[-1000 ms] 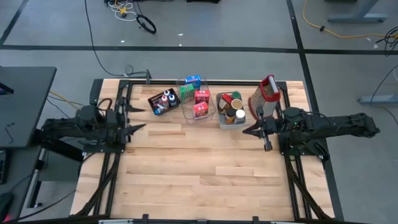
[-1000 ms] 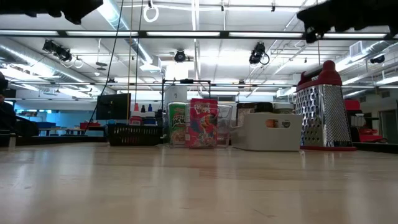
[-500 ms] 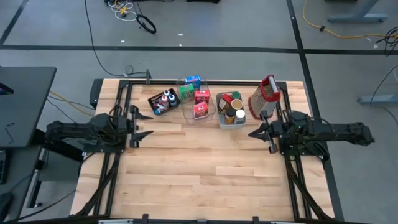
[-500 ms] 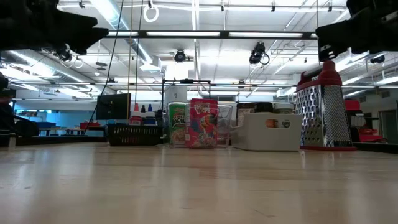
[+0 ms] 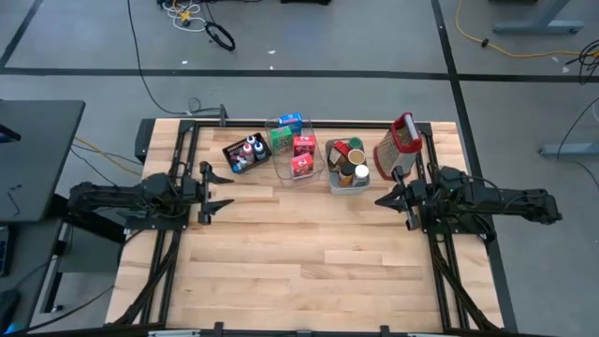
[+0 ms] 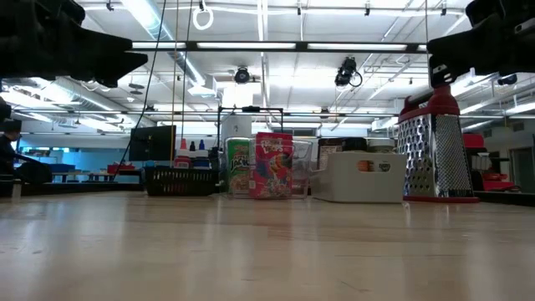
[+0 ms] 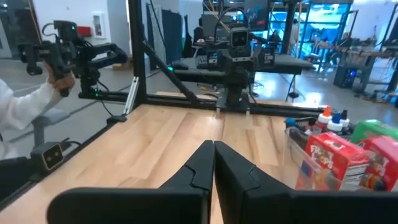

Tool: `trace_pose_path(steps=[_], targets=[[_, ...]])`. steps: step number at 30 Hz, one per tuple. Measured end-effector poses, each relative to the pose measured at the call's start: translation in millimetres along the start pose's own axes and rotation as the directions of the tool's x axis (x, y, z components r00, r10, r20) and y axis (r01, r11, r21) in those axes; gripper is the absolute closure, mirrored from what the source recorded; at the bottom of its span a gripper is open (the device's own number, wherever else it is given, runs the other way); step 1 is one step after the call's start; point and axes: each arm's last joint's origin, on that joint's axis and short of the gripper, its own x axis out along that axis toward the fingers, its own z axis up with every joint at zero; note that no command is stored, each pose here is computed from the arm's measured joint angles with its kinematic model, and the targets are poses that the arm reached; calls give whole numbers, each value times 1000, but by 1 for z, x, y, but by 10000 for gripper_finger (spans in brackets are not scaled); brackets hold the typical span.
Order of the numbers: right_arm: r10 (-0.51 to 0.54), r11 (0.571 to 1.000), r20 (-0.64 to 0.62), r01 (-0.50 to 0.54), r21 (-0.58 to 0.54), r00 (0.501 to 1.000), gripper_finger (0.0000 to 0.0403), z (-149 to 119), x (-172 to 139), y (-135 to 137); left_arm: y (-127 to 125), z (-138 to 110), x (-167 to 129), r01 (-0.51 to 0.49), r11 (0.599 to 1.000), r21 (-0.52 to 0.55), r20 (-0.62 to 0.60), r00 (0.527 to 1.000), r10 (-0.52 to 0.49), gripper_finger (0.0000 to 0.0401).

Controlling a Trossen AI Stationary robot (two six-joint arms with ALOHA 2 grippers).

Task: Pick & Place Kitchen Items
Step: Return to Home Position

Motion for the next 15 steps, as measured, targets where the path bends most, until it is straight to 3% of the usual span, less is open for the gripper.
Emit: trace_pose_path(steps=[9,15], targets=[[-5,1000,-6,5,6,1000,381,-1,0,0,0,-4,0,2,1000,-4,-37,999,-2,131],[-22,1000,8,22,21,1000,381,-22,3,-1,0,-4,0,-20,997,-73,-42,999,17,131]])
